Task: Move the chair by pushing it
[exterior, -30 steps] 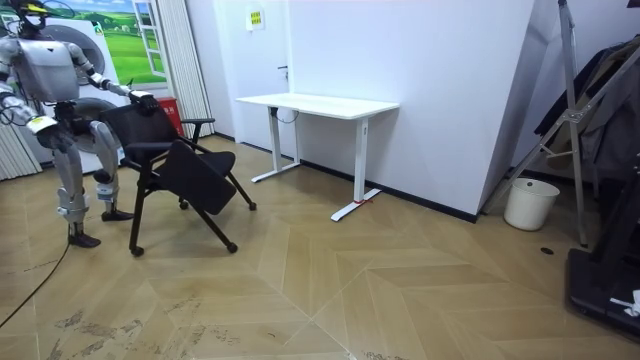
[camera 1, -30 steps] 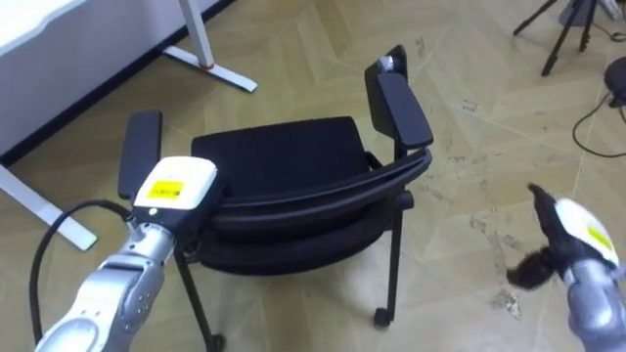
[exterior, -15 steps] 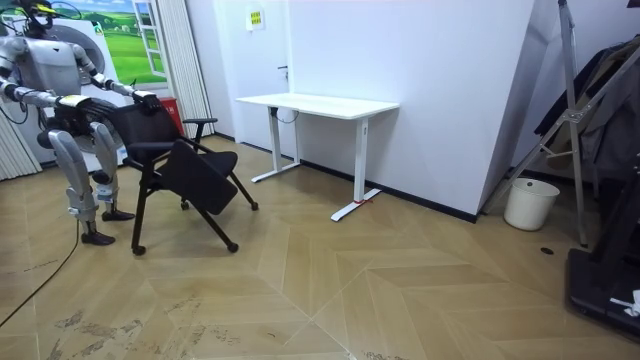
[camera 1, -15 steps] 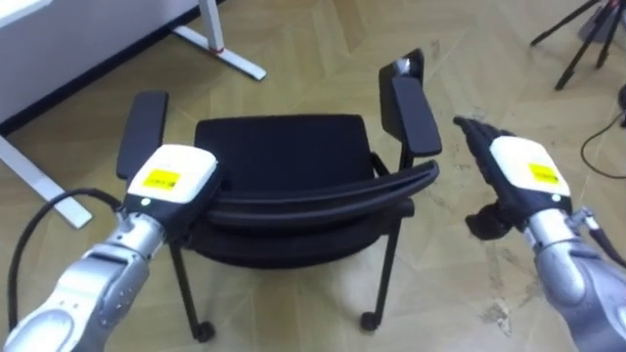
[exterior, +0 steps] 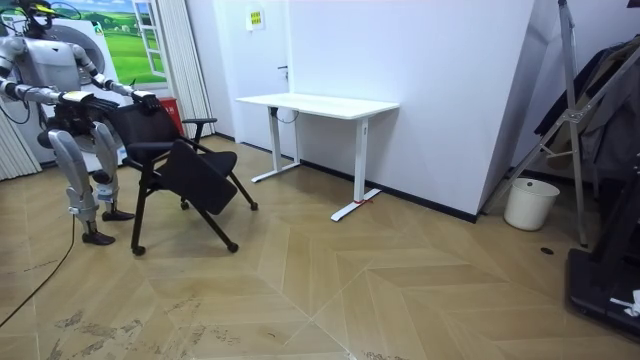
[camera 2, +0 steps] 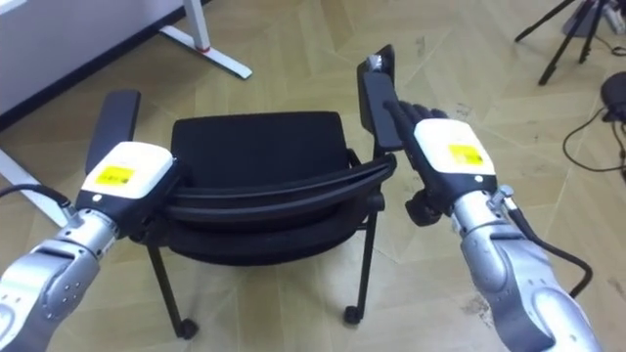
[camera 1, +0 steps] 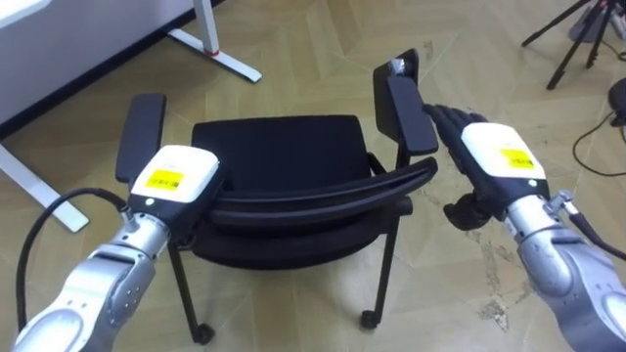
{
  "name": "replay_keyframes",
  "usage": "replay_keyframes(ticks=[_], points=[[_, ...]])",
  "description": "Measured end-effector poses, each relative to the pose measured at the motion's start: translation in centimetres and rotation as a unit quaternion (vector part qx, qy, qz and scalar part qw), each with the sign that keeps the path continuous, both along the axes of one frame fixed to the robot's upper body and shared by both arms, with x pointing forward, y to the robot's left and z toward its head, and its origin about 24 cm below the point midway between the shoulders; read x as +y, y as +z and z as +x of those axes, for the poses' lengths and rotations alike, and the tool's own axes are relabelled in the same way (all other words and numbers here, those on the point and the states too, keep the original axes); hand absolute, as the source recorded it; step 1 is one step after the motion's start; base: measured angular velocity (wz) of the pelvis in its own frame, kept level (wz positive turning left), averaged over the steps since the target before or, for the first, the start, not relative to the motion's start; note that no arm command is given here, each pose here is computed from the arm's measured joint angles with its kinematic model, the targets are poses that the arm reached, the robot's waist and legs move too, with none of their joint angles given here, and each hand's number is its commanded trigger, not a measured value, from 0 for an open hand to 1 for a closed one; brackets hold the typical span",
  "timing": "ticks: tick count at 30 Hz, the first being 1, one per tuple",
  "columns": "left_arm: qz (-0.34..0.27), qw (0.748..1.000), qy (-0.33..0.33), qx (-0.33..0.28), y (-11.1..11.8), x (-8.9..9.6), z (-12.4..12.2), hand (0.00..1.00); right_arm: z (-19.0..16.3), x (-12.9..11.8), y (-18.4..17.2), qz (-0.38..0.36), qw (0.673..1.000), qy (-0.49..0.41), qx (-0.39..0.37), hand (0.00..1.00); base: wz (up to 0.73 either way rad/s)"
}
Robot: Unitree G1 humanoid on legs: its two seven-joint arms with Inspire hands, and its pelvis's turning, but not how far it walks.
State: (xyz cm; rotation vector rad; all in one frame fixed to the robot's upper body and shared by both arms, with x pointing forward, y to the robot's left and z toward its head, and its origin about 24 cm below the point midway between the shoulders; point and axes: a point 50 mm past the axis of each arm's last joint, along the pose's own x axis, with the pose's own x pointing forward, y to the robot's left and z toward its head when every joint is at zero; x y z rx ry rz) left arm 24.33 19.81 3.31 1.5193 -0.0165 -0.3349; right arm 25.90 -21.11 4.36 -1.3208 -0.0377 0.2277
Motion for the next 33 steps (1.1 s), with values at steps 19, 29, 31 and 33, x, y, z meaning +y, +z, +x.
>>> replay_keyframes(ticks=[19,29,31,33], points=[[-0.006,1.0,-0.002,0.007,-0.3,-0.5,0.1,1.0,0.5,1.3,-0.3,-0.038,0.997,0.036,0.052,0.0,0.01],[-0.012,1.0,-0.018,0.011,-0.7,-1.6,1.1,1.0,0.3,2.0,-0.8,-0.076,0.994,0.057,0.053,0.0,0.01],[-0.012,1.0,-0.021,0.009,-0.7,-1.7,1.2,1.0,0.3,2.1,-0.7,-0.078,0.994,0.058,0.051,0.0,0.0],[-0.013,1.0,-0.027,0.006,-0.6,-2.0,1.3,1.0,0.4,2.1,-0.7,-0.078,0.994,0.059,0.051,0.0,0.03]])
